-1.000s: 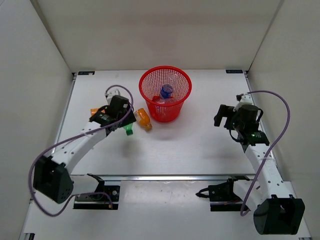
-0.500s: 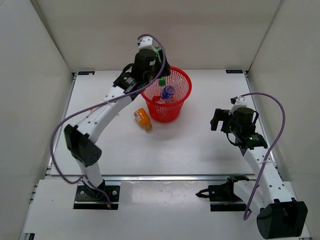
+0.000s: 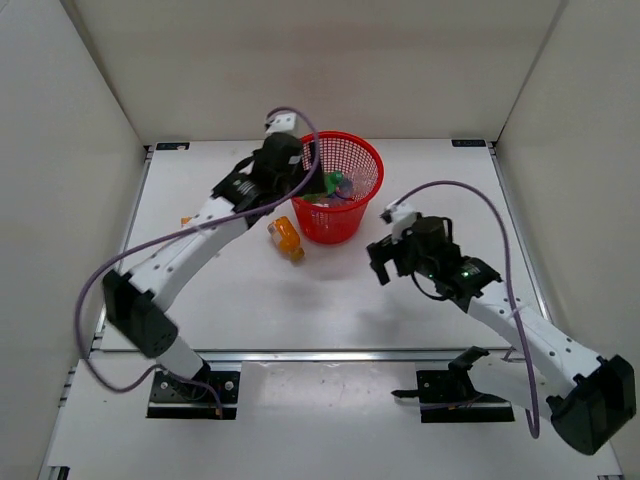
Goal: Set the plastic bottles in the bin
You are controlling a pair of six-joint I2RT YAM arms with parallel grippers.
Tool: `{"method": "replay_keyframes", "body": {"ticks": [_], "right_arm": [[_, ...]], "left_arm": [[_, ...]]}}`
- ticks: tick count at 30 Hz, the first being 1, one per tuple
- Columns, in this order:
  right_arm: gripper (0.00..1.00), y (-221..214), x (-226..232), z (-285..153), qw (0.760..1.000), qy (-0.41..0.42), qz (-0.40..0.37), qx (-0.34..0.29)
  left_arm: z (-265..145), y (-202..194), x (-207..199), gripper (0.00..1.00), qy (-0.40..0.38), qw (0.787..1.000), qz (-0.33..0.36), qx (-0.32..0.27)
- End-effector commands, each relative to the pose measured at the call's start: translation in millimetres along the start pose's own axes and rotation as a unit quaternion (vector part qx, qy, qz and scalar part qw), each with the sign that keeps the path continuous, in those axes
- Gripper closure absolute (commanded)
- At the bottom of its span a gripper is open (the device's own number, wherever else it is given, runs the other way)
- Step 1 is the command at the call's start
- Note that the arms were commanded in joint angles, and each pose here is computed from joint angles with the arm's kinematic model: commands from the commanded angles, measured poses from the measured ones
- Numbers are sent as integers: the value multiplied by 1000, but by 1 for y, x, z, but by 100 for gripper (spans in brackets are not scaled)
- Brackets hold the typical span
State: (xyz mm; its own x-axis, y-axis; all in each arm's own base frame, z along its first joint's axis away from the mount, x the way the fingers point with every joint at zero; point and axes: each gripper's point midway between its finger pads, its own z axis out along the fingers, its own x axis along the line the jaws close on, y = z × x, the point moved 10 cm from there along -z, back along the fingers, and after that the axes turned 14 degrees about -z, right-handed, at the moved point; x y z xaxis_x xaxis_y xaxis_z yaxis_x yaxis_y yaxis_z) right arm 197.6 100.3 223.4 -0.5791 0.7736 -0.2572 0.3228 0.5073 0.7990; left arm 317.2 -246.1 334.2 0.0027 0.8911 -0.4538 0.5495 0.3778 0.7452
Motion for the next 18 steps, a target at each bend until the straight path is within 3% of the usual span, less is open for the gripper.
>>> {"method": "replay_keyframes", "body": {"ticks": [1,6,8,12,14,15,18], "right_arm": [[0,28,24,10,995,46,-79,-31],[1,51,65,38,984,137,-91,-62],[1,54,94,57,975,178,-117,-58],[1,72,128,86,960,244,-115,-74],[1,74,148,111,959,249,-123,-51],[1,88,156,112,956,253,-132,-69],[1,93,173,154,969,210,-122,-37]], "left_arm": [[-52,3,55,1,72,996,-34,-34],[-104,-34,148,1,175,978,-108,-23],[-123,-43,189,1,252,959,-125,-17],[-163,-51,210,1,256,953,-153,-60],[-172,-62,213,1,244,954,-163,-53],[-177,-63,213,1,237,955,-171,-54],[-183,-79,214,2,218,960,-176,-27]]}}
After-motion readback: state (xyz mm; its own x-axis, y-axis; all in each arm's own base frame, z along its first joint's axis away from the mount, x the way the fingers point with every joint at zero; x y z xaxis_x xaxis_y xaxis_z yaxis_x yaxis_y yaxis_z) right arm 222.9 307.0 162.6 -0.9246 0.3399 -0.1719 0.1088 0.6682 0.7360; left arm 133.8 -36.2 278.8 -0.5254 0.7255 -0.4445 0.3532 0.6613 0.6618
